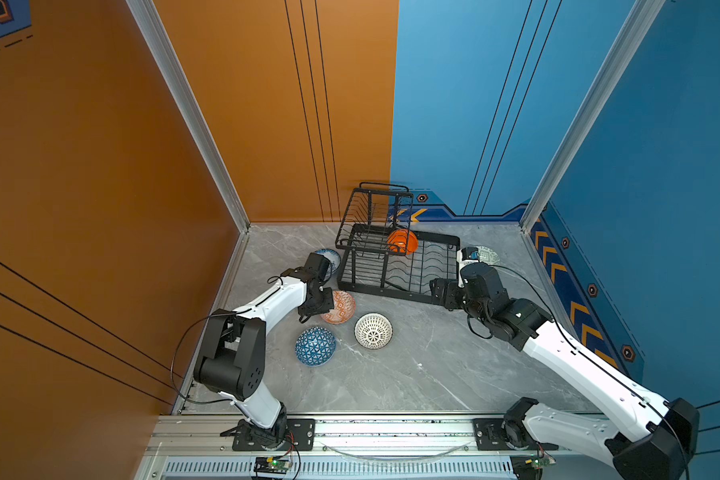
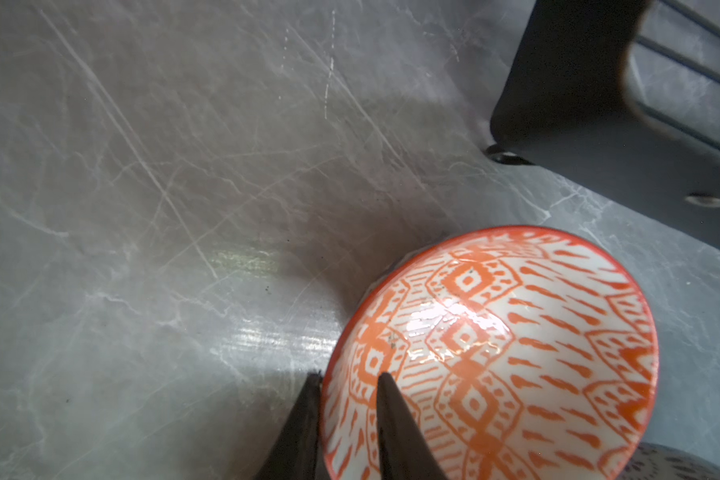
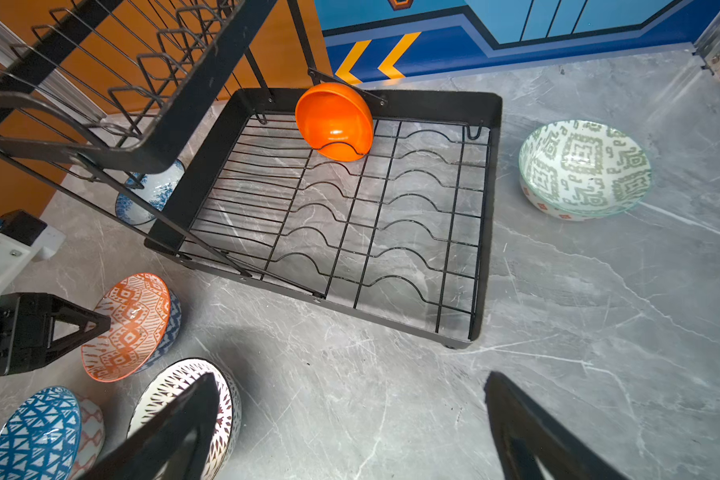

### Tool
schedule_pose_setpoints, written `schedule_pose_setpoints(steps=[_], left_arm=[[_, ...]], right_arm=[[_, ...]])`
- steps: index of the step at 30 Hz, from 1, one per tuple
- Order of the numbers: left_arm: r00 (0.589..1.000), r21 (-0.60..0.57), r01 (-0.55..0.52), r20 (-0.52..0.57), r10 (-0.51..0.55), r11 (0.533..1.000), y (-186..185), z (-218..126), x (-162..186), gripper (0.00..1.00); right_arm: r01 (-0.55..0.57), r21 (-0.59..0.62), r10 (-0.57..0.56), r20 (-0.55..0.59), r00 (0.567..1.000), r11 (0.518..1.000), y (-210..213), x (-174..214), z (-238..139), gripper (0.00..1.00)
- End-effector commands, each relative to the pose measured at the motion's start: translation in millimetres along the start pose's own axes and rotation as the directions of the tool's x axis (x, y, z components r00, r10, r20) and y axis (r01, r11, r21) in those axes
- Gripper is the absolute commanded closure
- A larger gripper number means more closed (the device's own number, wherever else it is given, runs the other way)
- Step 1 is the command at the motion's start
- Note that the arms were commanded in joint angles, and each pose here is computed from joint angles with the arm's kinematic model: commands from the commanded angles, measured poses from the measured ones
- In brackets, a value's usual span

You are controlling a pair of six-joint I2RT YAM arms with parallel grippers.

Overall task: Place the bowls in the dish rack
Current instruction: 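Reach the left gripper to the orange-patterned bowl and grasp its rim, then lift the patterned bowl with the left gripper while the right gripper approaches it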

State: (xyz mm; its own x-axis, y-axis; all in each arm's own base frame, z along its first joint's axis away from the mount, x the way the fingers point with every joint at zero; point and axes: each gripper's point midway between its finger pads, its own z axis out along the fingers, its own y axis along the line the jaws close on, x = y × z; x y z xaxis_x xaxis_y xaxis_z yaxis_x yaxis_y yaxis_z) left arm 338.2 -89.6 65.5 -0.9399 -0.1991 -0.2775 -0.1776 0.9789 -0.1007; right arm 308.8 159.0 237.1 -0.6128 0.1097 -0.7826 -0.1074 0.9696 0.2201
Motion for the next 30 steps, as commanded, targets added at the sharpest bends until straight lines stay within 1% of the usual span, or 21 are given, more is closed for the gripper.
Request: schedule_pose_setpoints(steps=[1, 13, 16, 17, 20, 23, 24, 27, 30], left_arm=[[1.0, -0.034, -0.003, -0.014, 0.003, 0.999, 7, 3, 2, 0.79], [1.0, -0.052, 0.003, -0.019, -0.004, 0.999, 11, 9, 8, 0.8], [1.0, -0.028, 0.012, -0.021, -0.013, 1.0, 7, 13, 10, 0.89], [1.0, -0.024, 0.015, -0.018, -0.015, 1.0, 7, 14, 10, 0.9], [1.0, -0.015, 0.023, -0.005, -0.024, 1.0, 6, 14, 8, 0.98], [0.999, 0.018, 0.044, 0.023, -0.045, 0.999, 2, 10, 0, 1.0], [0.998, 0.017, 0.056, 0.006, -0.056, 0.998, 7, 14, 8, 1.0], [0.993, 0.059, 0.1, 0.052, -0.103, 0.993, 8, 7, 1, 1.0], [0.979, 0.095, 0.149, 0.124, -0.16, 0.984, 16, -10, -10, 1.0]], right_arm=[[-0.033, -0.031, 0.033, 0.007, 0.999, 0.999, 4, -1, -1, 0.0], [-0.058, -0.045, 0.058, 0.0, 0.998, 0.997, 2, 2, 0, 0.0], [-0.066, -0.05, 0.066, 0.0, 0.998, 0.997, 2, 2, -1, 0.0], [-0.069, -0.054, 0.07, 0.0, 0.998, 0.996, 3, 2, -1, 0.0], [-0.083, -0.064, 0.084, 0.006, 0.996, 0.994, 5, -1, -3, 0.0], [-0.096, -0.07, 0.097, 0.01, 0.995, 0.993, 6, -4, -4, 0.0], [-0.102, -0.074, 0.103, 0.009, 0.995, 0.992, 8, -5, -4, 0.0], [-0.118, -0.096, 0.119, 0.001, 0.993, 0.988, 15, -9, -4, 0.0], [-0.13, -0.125, 0.131, -0.001, 0.991, 0.984, 25, -15, -6, 0.0]])
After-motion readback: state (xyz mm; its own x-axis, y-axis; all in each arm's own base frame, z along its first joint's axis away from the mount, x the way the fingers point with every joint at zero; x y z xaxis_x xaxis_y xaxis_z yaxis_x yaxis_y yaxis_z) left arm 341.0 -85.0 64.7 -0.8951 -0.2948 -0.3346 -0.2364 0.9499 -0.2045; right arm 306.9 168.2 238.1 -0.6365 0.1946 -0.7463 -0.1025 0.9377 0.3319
